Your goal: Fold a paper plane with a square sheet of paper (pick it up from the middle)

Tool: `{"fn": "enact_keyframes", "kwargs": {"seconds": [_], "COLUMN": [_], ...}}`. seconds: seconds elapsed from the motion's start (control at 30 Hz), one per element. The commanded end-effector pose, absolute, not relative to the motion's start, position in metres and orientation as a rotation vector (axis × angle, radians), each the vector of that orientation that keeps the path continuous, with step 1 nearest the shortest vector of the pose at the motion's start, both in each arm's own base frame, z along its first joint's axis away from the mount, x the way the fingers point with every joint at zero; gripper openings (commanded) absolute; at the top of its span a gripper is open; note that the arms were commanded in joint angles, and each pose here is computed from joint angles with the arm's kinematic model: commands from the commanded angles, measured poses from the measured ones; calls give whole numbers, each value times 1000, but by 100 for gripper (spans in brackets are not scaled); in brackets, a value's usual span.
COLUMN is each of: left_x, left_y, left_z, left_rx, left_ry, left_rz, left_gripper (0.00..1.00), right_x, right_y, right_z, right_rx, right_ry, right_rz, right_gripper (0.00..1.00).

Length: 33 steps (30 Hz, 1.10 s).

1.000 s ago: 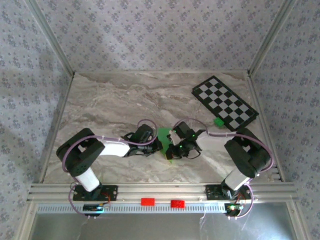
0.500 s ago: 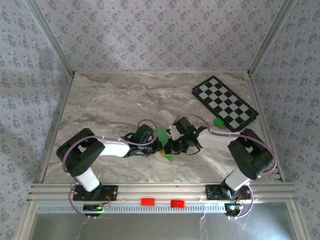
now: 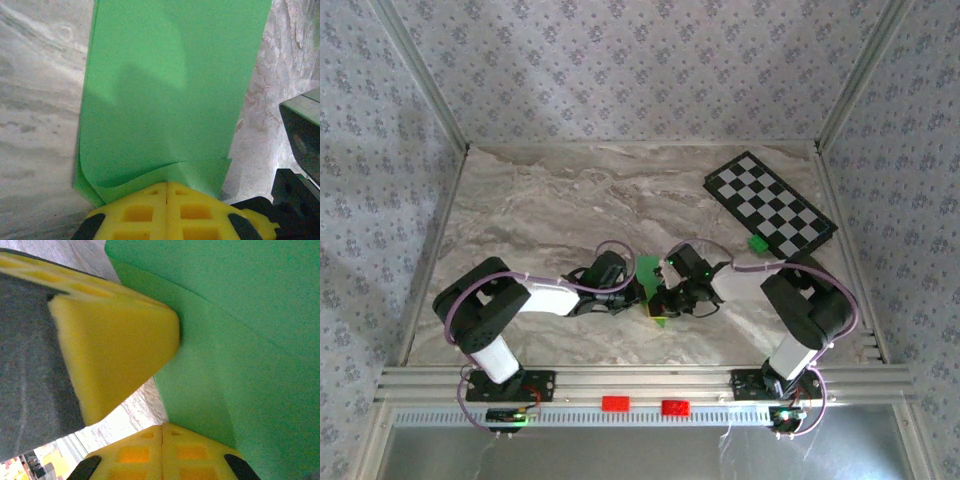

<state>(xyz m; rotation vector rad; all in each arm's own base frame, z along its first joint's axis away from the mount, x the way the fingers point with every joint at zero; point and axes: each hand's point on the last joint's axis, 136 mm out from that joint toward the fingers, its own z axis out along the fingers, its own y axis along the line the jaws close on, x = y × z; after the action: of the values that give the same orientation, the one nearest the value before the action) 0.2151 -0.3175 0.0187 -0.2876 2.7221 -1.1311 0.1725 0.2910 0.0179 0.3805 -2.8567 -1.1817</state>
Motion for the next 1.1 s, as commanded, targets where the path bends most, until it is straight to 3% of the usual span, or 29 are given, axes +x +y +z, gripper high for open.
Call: {"fn": "enact_keyframes", "kwargs": {"seconds": [0.0, 0.8, 1.0, 1.07], "left_x": [191, 191, 191, 191], "left_y": [-279, -276, -279, -280], "left_z": [-30, -36, -33, -33], "left_rx": [-364, -387, -367, -364], "left_ry": [2882, 2897, 2892, 2889], "left_rz": [-866, -832, -852, -852], "left_gripper": [0, 0, 0, 0], "right_x": [151, 126, 144, 161], "right_y": [274, 245, 259, 262], "right_z": [7, 9, 50, 64], "right_rx": [299, 287, 333, 305], "right_ry": [-2812, -2824, -2865, -2929], "right_rz": [-1086, -1041, -1178, -1228], "right_gripper": [7, 10, 7, 2]}}
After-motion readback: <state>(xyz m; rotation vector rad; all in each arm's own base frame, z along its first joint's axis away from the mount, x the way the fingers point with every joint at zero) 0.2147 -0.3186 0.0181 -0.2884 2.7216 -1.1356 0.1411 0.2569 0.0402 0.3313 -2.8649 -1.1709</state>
